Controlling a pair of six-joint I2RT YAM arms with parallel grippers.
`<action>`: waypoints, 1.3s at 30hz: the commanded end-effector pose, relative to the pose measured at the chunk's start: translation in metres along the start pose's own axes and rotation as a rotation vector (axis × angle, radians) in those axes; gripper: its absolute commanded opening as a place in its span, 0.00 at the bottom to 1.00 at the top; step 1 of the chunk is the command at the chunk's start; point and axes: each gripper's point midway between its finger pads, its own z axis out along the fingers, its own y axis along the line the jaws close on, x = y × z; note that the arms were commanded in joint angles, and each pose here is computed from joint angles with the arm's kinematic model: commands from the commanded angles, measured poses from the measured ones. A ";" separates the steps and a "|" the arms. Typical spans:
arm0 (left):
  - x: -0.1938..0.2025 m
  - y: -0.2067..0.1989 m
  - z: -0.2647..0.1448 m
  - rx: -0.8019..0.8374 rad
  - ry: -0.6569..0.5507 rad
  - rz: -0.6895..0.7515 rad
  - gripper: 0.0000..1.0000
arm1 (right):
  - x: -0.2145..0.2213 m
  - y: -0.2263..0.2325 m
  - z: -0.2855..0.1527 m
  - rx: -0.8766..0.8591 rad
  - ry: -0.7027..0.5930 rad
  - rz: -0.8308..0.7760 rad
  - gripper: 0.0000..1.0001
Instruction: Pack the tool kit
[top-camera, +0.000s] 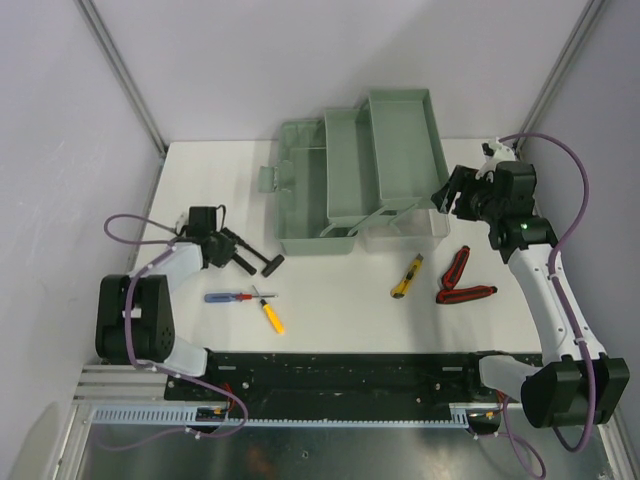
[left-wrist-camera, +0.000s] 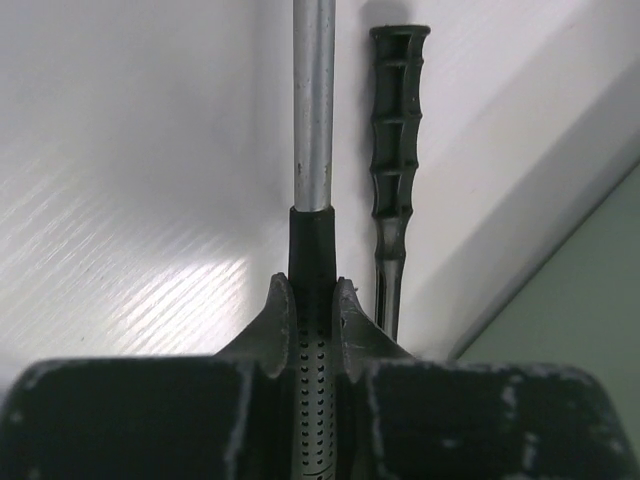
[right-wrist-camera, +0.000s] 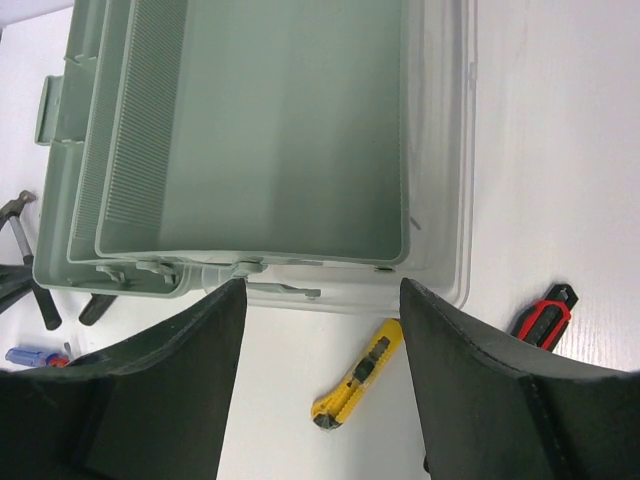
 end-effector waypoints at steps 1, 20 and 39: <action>-0.020 -0.010 -0.022 0.061 -0.095 0.002 0.00 | -0.026 0.007 -0.012 -0.018 -0.094 -0.034 0.67; -0.030 -0.191 -0.145 0.590 -0.238 0.490 0.00 | -0.027 0.010 -0.014 -0.026 -0.100 -0.027 0.67; 0.049 -0.296 -0.049 0.657 -0.052 0.721 0.00 | -0.031 0.004 -0.019 -0.004 -0.120 -0.037 0.67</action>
